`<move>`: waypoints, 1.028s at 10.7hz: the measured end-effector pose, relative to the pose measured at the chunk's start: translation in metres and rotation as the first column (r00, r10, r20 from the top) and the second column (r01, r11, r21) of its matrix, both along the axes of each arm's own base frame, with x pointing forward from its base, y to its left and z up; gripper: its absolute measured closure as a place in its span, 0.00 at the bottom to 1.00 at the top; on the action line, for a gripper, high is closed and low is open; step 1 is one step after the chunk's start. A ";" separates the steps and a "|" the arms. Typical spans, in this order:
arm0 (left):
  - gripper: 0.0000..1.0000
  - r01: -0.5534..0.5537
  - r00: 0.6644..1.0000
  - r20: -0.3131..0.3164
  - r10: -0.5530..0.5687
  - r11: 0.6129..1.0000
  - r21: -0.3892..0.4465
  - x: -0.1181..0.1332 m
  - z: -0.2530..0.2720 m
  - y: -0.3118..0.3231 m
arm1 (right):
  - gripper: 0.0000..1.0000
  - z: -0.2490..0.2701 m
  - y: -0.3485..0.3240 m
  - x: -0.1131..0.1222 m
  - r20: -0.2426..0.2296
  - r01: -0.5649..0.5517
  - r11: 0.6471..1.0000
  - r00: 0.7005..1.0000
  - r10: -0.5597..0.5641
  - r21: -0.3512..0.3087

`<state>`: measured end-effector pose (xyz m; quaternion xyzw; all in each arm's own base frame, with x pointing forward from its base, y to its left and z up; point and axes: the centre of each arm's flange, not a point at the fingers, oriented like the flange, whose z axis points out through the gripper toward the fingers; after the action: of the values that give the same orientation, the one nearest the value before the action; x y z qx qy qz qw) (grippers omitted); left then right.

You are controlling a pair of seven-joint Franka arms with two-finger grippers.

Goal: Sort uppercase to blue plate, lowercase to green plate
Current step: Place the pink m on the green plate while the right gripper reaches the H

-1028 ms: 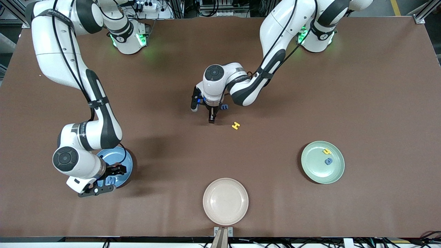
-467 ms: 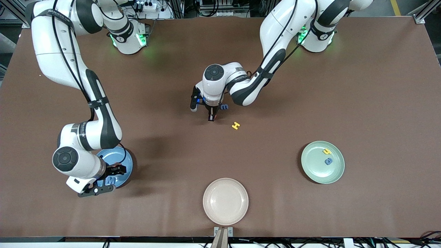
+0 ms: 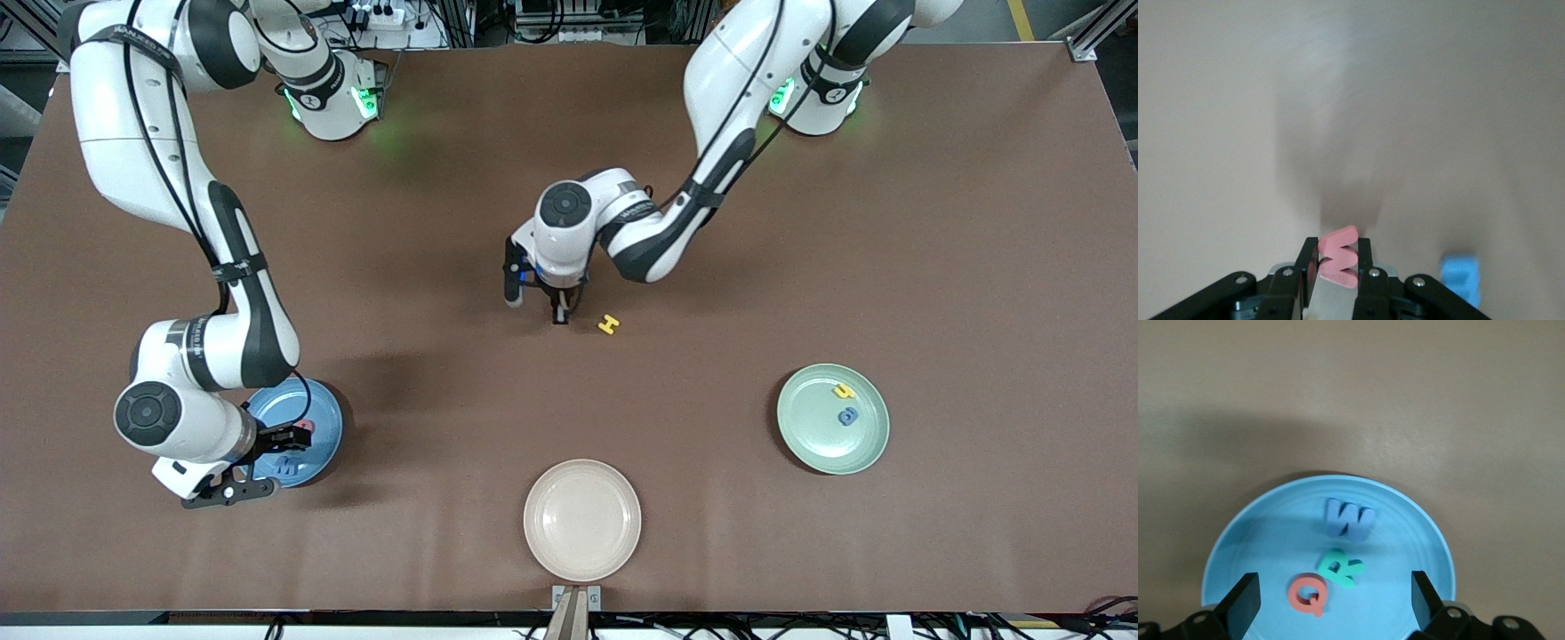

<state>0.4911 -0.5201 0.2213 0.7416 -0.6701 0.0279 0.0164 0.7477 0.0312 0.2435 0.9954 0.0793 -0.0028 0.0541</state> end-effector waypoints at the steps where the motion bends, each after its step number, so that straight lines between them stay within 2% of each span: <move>1: 0.72 -0.074 0.997 -0.008 0.074 0.997 0.011 0.032 0.029 0.033 | 0.00 0.000 0.001 0.000 -0.001 0.019 1.000 1.000 -0.019 0.015; 4: 0.72 -0.305 0.951 -0.044 0.306 0.952 0.029 0.109 0.098 0.152 | 0.00 0.001 0.043 -0.003 -0.002 0.159 0.983 0.987 -0.159 0.089; 6: 0.72 -0.429 0.900 -0.044 0.433 0.900 0.081 0.146 0.103 0.237 | 0.00 0.003 0.124 -0.014 0.000 0.247 0.964 0.969 -0.248 0.102; 8: 0.72 -0.520 0.849 -0.031 0.527 0.845 0.126 0.168 0.092 0.307 | 0.00 0.008 0.215 -0.036 0.017 0.224 0.968 0.974 -0.227 0.111; 11: 0.72 -0.608 0.786 -0.006 0.618 0.775 0.172 0.183 0.083 0.379 | 0.00 0.017 0.311 -0.072 0.038 0.086 0.989 0.995 -0.092 0.122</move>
<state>0.6737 -0.1409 0.3038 0.9186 -0.3911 -0.0452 -0.0326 0.6760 0.3419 0.2609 0.9992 0.0337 0.0210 -0.0043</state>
